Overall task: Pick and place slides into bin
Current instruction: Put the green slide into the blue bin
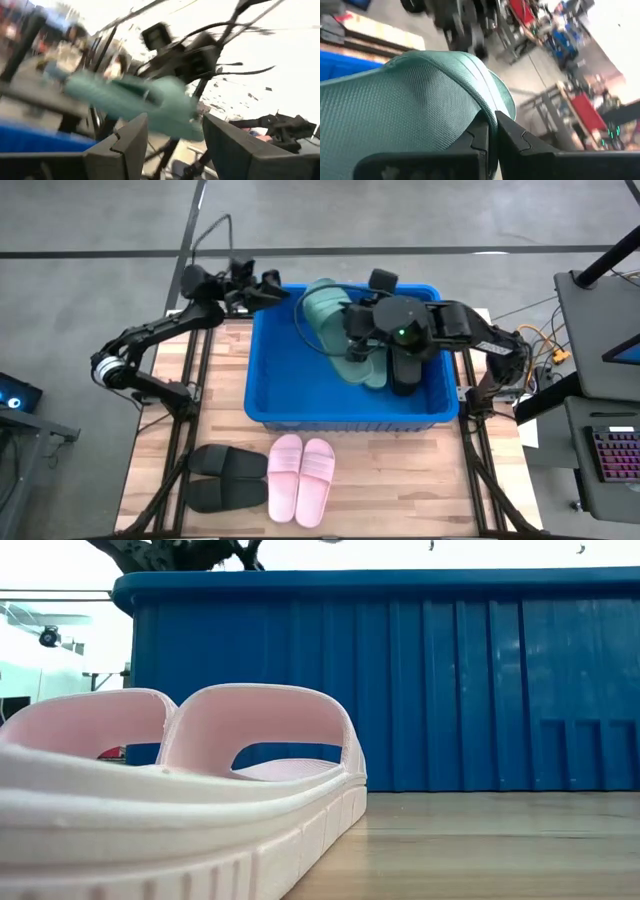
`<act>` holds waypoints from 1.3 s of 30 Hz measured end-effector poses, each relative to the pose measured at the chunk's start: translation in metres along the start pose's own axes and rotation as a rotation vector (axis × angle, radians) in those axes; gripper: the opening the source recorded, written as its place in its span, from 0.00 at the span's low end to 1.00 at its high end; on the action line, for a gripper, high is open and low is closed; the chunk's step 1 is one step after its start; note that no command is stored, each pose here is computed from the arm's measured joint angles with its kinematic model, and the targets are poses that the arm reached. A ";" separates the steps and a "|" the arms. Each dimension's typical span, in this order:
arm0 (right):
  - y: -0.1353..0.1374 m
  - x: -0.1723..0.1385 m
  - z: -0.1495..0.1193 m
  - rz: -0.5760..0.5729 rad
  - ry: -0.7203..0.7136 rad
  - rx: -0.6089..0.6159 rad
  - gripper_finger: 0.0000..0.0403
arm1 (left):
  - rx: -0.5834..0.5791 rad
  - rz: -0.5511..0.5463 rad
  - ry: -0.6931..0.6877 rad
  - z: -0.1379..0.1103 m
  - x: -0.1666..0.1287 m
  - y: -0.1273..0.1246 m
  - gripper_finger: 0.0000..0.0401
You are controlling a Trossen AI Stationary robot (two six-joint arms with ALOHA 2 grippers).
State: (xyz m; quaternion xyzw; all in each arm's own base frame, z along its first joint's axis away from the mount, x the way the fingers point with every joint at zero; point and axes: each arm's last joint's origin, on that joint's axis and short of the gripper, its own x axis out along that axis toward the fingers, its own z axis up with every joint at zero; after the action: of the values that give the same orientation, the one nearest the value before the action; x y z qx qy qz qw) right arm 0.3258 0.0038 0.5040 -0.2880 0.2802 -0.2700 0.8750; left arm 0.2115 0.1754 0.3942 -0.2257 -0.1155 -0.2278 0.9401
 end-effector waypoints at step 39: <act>0.053 0.127 -0.098 -0.033 0.137 0.291 0.02 | 0.298 0.057 -0.061 0.039 -0.047 -0.097 0.43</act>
State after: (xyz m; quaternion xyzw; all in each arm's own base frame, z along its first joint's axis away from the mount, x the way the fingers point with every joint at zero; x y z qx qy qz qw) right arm 0.3675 -0.0748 0.3598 -0.1435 0.2926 -0.3412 0.8817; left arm 0.1193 0.1346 0.4496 -0.0937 -0.1703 -0.1742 0.9653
